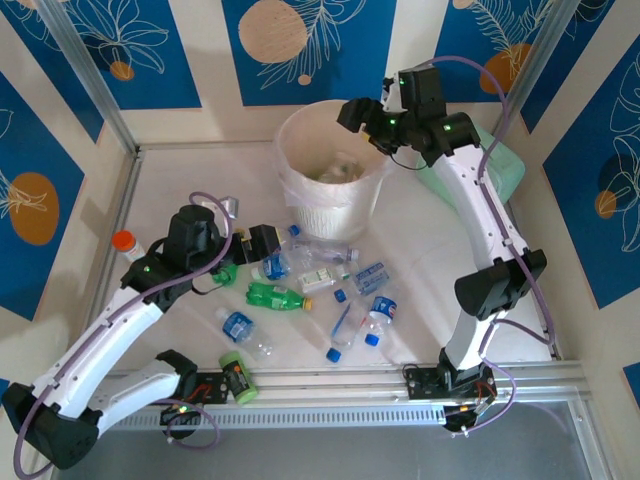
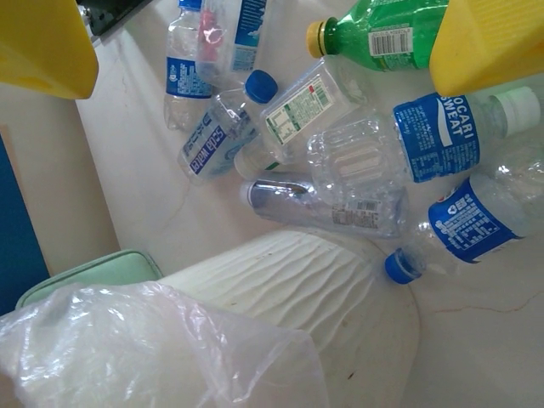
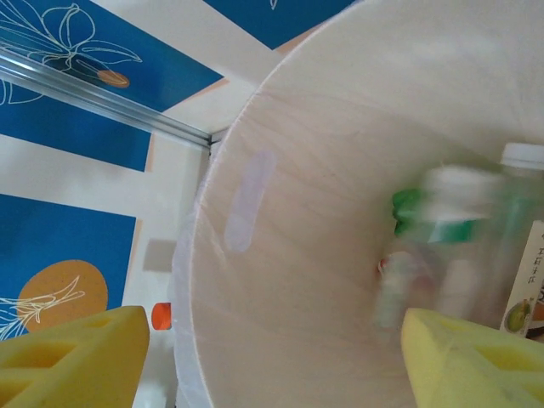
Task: Put the plastic bottles in the bin
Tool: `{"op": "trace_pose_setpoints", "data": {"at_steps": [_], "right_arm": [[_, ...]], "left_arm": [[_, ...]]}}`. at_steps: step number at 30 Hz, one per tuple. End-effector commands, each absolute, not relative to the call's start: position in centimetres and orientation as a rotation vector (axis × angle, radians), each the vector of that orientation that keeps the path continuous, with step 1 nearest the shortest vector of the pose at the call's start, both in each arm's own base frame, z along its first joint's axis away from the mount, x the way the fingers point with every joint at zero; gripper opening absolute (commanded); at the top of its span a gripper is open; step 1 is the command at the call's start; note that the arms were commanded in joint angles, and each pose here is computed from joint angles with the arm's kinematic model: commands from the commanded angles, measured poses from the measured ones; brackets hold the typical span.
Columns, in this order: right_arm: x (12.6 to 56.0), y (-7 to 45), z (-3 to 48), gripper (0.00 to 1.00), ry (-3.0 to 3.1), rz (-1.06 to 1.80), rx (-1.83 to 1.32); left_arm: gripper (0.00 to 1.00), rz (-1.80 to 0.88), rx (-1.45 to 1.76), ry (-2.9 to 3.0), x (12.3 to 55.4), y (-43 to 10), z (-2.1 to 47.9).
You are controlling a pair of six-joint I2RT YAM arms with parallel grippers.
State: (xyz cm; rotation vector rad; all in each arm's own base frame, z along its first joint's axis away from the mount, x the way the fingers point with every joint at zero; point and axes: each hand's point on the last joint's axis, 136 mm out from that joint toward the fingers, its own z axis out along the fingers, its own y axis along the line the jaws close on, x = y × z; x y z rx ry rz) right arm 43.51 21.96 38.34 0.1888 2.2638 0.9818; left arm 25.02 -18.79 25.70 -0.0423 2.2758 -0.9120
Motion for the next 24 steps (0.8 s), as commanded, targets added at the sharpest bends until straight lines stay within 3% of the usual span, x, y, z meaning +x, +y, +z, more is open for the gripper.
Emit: {"op": "trace_pose_setpoints", "data": {"at_steps": [1,10,18,24], "right_arm": [[42.1,21.2,41.1,0.79,2.215,0.954,0.151],[35.4,19.6,40.3,0.79,2.233,0.828,0.110],[26.7,15.8,32.6,0.79,2.355,0.695,0.225],[20.7,12.8,23.6,0.79,2.576,0.576,0.387]], "left_arm": [[1.00,-0.875,-0.069,2.288,25.5,-18.1,25.2],[1.00,-0.849,-0.127,2.291,25.1,-16.9,25.4],[1.00,-0.858,-0.180,2.280,24.7,-16.1,25.5],[0.99,-0.947,-0.234,2.251,25.1,-16.8,25.5]]}}
